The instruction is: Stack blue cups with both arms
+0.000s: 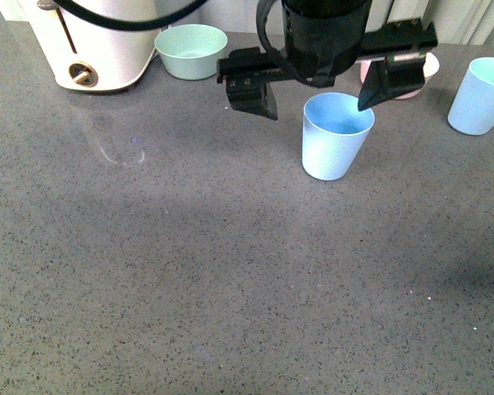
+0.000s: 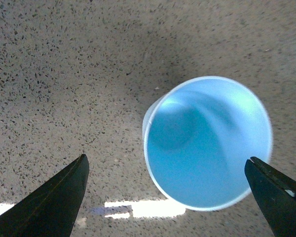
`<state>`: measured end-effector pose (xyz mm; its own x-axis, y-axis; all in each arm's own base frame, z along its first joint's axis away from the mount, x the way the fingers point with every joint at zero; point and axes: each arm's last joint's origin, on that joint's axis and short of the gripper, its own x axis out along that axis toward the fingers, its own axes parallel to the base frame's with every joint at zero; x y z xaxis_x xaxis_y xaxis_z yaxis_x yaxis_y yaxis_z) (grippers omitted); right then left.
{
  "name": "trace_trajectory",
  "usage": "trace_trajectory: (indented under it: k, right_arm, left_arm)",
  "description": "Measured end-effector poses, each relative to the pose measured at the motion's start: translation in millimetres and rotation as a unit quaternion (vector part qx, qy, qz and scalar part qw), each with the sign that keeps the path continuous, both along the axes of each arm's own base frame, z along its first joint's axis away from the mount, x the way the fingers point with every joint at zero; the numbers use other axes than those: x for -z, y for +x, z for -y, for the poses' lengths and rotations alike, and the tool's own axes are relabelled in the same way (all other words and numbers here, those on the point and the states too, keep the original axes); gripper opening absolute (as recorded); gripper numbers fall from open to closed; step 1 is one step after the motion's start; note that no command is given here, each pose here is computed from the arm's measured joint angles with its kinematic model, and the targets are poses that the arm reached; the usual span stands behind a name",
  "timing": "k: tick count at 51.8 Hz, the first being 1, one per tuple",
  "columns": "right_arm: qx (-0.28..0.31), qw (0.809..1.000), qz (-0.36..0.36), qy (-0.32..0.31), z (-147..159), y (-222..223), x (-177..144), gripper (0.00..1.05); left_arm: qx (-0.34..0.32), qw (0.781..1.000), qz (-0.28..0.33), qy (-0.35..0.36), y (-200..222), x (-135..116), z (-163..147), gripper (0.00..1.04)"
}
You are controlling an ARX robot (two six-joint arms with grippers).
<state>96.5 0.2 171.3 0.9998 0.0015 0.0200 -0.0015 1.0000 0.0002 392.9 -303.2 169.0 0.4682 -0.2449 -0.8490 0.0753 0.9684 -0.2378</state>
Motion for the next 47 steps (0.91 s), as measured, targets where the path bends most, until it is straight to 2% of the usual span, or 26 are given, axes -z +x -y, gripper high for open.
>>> trace_trajectory:
  k: [11, 23, 25, 26, 28, 30, 33, 35, 37, 45, 47]
  right_arm:
    - [0.000, 1.000, 0.000, 0.000, 0.0, 0.0, 0.0, 0.96]
    - [0.000, 1.000, 0.000, 0.000, 0.0, 0.0, 0.0, 0.96]
    - [0.000, 1.000, 0.000, 0.000, 0.0, 0.0, 0.0, 0.96]
    - [0.000, 1.000, 0.000, 0.000, 0.0, 0.0, 0.0, 0.96]
    - [0.000, 1.000, 0.000, 0.000, 0.0, 0.0, 0.0, 0.96]
    - [0.000, 1.000, 0.000, 0.000, 0.0, 0.0, 0.0, 0.96]
    - [0.000, 1.000, 0.000, 0.000, 0.0, 0.0, 0.0, 0.96]
    - [0.000, 1.000, 0.000, 0.000, 0.0, 0.0, 0.0, 0.96]
    - [0.000, 1.000, 0.000, 0.000, 0.0, 0.0, 0.0, 0.96]
    - [0.000, 1.000, 0.000, 0.000, 0.0, 0.0, 0.0, 0.96]
    - [0.000, 1.000, 0.000, 0.000, 0.0, 0.0, 0.0, 0.96]
  left_arm:
    - [-0.021, 0.998, 0.043, -0.047, -9.8, -35.1, -22.8, 0.96]
    - [-0.061, 0.986, 0.126, -0.089, -18.1, -66.0, -67.8, 0.95]
    - [-0.075, 0.975, 0.192, -0.079, -19.1, -67.3, -76.4, 0.90]
    - [-0.096, 0.958, 0.267, -0.043, -21.1, -67.5, -88.1, 0.85]
    - [-0.112, 0.926, 0.359, -0.005, -31.3, -65.2, -113.1, 0.76]
    - [-0.114, 0.895, 0.431, 0.012, -44.5, -63.0, -140.3, 0.67]
    - [-0.122, 0.862, 0.491, 0.030, -66.4, -62.1, -174.9, 0.55]
    - [-0.122, 0.849, 0.513, 0.042, -82.7, -60.2, -193.7, 0.46]
    - [-0.116, 0.846, 0.518, 0.053, -97.4, -54.4, -207.3, 0.37]
    - [-0.094, 0.858, 0.500, 0.074, -143.0, -26.1, -242.9, 0.01]
    - [-0.092, 0.858, 0.501, 0.075, -151.5, -23.7, -248.8, 0.02]
